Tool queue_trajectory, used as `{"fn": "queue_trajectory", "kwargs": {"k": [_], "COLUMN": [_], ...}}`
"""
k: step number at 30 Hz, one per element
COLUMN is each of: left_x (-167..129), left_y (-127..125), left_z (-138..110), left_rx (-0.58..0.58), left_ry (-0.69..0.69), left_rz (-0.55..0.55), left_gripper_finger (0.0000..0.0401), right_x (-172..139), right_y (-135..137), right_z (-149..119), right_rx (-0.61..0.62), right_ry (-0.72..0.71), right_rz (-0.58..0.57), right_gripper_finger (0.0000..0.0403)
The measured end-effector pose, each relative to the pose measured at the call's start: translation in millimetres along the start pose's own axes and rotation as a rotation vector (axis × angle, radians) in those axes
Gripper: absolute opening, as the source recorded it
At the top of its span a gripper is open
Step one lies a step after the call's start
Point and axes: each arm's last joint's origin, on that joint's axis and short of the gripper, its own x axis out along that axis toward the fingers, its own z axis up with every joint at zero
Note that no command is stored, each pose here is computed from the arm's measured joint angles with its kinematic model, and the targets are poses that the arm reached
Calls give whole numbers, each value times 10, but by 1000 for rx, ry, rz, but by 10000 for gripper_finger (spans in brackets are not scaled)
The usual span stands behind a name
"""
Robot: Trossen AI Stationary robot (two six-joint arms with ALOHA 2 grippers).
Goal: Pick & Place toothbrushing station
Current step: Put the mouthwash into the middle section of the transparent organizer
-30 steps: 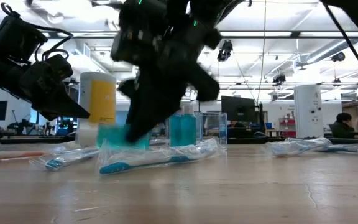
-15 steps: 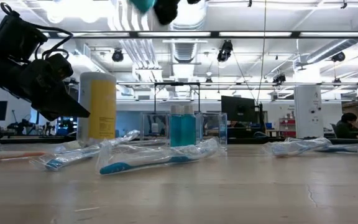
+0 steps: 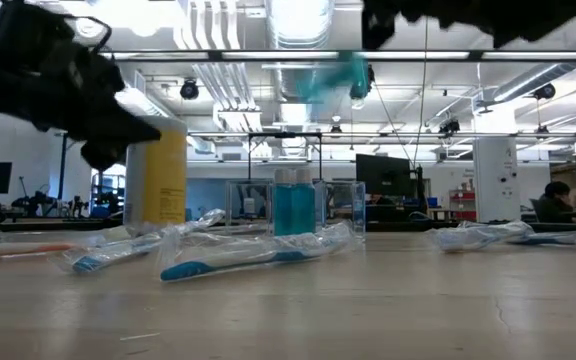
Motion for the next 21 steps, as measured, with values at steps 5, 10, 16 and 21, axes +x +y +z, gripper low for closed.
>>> {"fn": "queue_trajectory", "kwargs": {"k": [5,10,16,21], "left_x": [40,82,111,122], "left_y": [-65,-83,-66,-63], "left_z": [133,168,131,114], "left_rx": [-1,16,17,17], "left_ry": [13,27,58,76], "left_rz": [-11,-13,5,-4], "left_gripper_finger": [5,5,5,5], "right_x": [-50,-2,72,120], "right_y": [-25,-41,-55,10], "right_z": [-372,-596,-666,-571], "right_rx": [92,126,163,224], "right_ry": [127,223,390,671], "right_rz": [-33,-45,-64,-145], "right_gripper_finger": [6,6,7,8]}}
